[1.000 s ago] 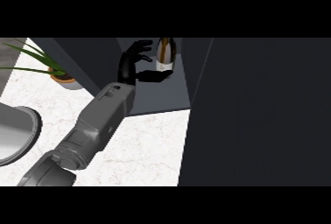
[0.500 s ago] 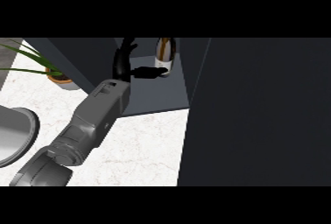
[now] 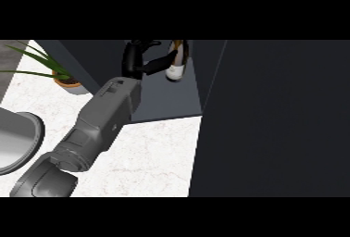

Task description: Pick up the wine, place it into the cabinet and close the cabinet

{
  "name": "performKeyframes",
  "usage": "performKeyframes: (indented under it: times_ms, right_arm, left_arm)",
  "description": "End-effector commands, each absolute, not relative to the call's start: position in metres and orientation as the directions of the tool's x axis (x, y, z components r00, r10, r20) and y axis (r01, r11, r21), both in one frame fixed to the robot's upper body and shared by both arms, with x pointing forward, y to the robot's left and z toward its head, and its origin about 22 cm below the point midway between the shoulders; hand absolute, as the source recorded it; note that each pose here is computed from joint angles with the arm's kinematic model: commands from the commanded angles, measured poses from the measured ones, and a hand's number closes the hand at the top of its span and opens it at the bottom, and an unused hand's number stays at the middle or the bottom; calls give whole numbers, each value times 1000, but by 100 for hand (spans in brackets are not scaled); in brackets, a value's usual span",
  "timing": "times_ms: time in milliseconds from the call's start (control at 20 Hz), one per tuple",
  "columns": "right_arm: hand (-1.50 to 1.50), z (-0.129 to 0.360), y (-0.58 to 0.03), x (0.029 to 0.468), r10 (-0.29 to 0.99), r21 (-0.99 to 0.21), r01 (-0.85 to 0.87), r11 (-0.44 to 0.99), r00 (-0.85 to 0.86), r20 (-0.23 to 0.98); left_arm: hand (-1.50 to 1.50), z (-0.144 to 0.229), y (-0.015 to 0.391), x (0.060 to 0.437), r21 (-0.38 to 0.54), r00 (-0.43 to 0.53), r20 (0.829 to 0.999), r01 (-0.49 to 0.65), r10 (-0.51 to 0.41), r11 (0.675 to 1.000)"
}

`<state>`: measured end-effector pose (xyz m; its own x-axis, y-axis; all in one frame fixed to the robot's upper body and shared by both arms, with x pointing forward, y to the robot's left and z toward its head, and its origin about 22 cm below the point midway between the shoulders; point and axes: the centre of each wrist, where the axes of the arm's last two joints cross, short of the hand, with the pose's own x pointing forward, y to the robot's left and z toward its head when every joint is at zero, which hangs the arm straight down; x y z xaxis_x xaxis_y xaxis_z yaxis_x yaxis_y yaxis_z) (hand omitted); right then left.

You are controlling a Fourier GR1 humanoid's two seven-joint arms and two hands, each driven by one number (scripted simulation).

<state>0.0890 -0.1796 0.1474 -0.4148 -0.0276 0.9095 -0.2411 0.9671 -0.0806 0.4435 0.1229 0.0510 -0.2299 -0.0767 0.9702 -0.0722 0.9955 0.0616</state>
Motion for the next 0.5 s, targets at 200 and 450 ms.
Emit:
performKeyframes:
  times_ms: [200,450]
  right_arm:
    - [-150,181,-190,65,-112,0,-278,960,-387,915]
    - [-150,174,-187,65,-101,1,-258,966,-375,921]
  left_arm:
    - [150,69,112,449,-84,-285,953,95,107,992]
    - [-150,84,87,450,-97,-269,954,146,134,984]
